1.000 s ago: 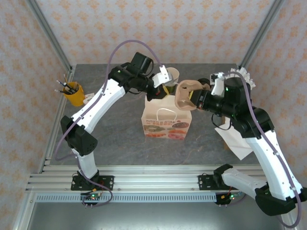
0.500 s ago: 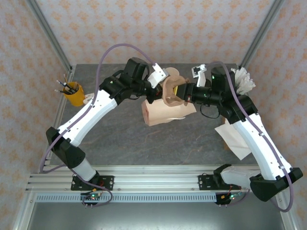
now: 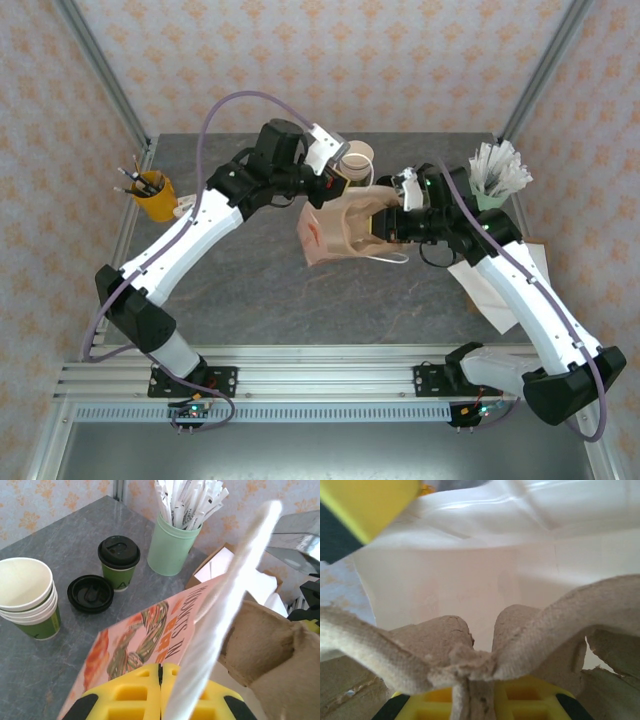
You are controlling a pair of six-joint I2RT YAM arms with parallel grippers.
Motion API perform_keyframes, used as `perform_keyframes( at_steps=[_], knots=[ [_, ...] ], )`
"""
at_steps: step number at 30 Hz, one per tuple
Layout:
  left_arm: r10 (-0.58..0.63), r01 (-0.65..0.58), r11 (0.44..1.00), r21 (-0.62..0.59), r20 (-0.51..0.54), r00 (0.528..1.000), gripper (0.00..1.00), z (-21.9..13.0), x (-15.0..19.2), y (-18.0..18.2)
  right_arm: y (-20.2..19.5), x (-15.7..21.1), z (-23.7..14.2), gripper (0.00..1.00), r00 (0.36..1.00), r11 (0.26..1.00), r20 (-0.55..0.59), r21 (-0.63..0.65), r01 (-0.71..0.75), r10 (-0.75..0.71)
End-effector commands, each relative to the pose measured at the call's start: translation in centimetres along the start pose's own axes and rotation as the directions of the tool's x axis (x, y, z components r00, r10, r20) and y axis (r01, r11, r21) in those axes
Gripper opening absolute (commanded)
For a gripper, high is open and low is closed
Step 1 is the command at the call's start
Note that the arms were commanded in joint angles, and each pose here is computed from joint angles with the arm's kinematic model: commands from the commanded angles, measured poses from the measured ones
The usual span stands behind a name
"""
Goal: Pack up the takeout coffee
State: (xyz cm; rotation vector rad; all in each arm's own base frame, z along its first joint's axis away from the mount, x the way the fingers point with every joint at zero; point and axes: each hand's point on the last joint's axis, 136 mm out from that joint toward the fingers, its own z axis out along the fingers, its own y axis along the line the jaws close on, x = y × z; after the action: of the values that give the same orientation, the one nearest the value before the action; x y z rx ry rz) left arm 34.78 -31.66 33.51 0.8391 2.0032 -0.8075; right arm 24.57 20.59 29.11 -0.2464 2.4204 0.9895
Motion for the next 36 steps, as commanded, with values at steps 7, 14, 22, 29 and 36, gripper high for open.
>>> perform_keyframes(
  at_steps=[7, 14, 22, 29, 36],
  knots=[
    [-0.087, 0.075, 0.991, 0.107, 0.111, 0.99, 0.0, 1.1, -1.6, -3.3, -3.8, -1.9, -0.8, 0.0, 0.99, 0.945, 0.115, 0.323, 0.04, -0.082],
    [-0.149, 0.13, 0.981, 0.147, 0.121, 0.981, 0.0, 1.6, -2.8, -3.7, -4.9, 0.1, 1.3, 0.0, 0.971, 0.916, -0.034, 0.328, 0.233, -0.235],
    [-0.338, 0.321, 0.934, 0.158, 0.093, 0.937, 0.0, 3.6, -2.6, -2.8, -5.7, -0.6, 3.3, 0.0, 0.948, 0.898, 0.008, 0.324, 0.298, -0.318],
    [-0.545, 0.541, 0.839, 0.061, 0.083, 0.834, 0.0, 4.6, -1.9, 0.2, -6.1, 0.4, 4.5, 0.0, 0.888, 0.845, -0.056, 0.285, 0.453, -0.457],
    [-0.585, 0.579, 0.811, 0.085, 0.084, 0.807, 0.0, 4.9, -2.5, 0.3, -6.5, 0.2, 6.1, 0.0, 0.927, 0.887, -0.058, 0.275, 0.371, -0.37]
  ],
)
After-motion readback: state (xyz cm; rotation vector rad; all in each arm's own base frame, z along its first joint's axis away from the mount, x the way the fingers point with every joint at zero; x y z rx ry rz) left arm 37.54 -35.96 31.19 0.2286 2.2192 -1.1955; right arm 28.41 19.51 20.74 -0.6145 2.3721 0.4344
